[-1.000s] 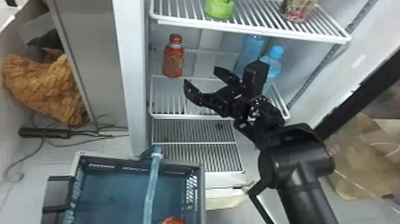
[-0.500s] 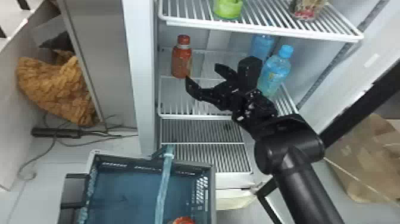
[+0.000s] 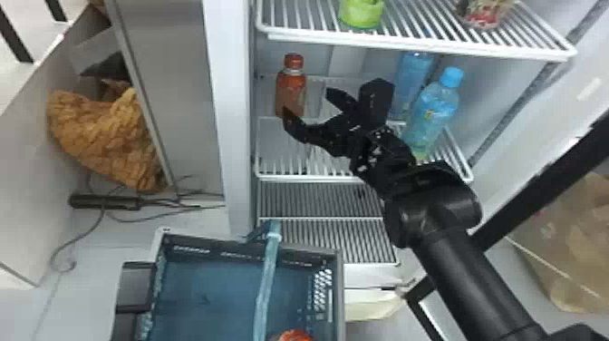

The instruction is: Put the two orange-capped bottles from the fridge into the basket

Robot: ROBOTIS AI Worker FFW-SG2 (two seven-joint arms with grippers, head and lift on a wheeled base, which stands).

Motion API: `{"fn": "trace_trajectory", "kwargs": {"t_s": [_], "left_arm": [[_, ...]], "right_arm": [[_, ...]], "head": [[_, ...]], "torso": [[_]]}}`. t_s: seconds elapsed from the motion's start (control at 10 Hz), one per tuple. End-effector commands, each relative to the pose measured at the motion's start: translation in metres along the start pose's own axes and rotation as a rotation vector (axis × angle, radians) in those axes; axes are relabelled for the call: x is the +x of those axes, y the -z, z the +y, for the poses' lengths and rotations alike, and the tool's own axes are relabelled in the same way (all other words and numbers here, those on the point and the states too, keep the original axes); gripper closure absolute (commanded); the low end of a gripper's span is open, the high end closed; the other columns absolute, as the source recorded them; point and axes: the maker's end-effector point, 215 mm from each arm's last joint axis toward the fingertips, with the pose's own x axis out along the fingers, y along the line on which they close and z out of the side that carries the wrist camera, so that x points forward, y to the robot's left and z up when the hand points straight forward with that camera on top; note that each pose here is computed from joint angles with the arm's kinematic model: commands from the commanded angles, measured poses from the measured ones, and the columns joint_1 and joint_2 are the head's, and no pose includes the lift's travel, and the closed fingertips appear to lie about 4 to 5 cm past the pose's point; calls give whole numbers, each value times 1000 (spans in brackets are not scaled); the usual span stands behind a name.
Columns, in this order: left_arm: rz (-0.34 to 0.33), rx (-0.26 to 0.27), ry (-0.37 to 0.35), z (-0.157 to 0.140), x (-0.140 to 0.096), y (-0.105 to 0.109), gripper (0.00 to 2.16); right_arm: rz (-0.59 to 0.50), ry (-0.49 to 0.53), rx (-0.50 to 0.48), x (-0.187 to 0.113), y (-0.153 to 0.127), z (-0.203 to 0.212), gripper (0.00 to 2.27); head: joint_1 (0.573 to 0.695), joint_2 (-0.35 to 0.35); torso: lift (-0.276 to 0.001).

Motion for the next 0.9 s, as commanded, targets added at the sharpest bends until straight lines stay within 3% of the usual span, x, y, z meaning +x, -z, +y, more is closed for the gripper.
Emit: {"fn": "trace_trajectory", "kwargs": {"t_s": [0.0,0.8], "left_arm": [[-1,0,3,-1,1,0,1202],[4,6,10,-1,5,-3,1202]], "right_arm": [[-15,-5,-11,8,-4,1,39],[-7,-8,-1,33,3,-6,22]], "head": [[695,-142],[695,-133]], "torso": [[-235],[-235]]}}
